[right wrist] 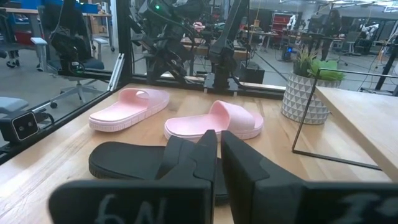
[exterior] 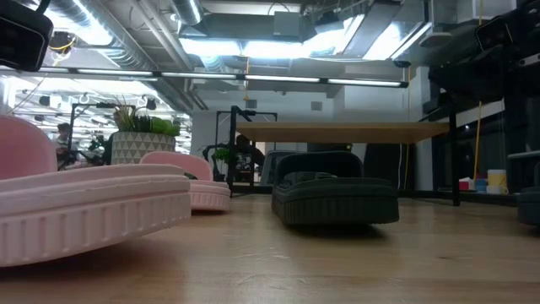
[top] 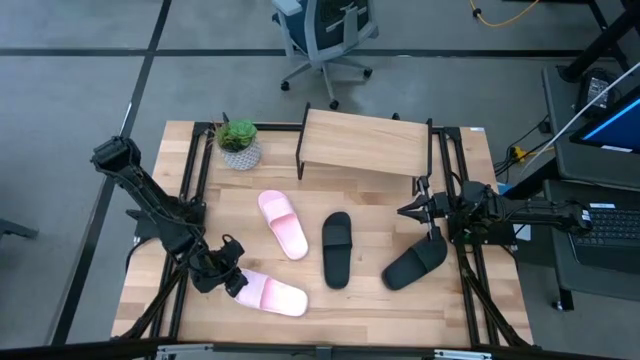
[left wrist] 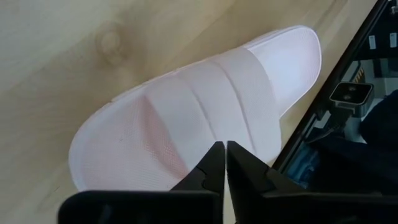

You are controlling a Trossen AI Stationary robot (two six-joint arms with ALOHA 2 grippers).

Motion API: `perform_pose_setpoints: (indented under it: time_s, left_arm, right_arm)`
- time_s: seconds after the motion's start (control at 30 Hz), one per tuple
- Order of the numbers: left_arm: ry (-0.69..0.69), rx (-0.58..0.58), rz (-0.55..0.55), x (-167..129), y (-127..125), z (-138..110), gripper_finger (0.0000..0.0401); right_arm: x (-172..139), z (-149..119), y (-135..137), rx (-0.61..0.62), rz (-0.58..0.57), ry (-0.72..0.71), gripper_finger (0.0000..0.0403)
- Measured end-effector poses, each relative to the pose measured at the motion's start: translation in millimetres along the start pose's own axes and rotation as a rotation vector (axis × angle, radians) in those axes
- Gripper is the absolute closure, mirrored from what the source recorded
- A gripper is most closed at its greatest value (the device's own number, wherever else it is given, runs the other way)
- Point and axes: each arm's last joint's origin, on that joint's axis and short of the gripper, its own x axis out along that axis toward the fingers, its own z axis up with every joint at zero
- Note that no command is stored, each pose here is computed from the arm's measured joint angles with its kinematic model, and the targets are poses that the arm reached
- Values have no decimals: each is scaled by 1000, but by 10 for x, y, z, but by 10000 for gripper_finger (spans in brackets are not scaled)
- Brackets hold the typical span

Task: Pick and place slides into the shelf
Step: Put the bottom pink slide on the shelf

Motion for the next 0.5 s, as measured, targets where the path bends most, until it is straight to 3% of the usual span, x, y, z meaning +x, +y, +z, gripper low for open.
perform_pose_setpoints:
  time_s: [0.33,0.5]
  left_arm:
    - [10,-9,-3,0,-3,-4,283]
    - [44,-8,-6,-1,-9,-17,256]
  right_arm:
    - [0,-1,0,0,0,1,377]
    - [0,-2,0,0,0,1,377]
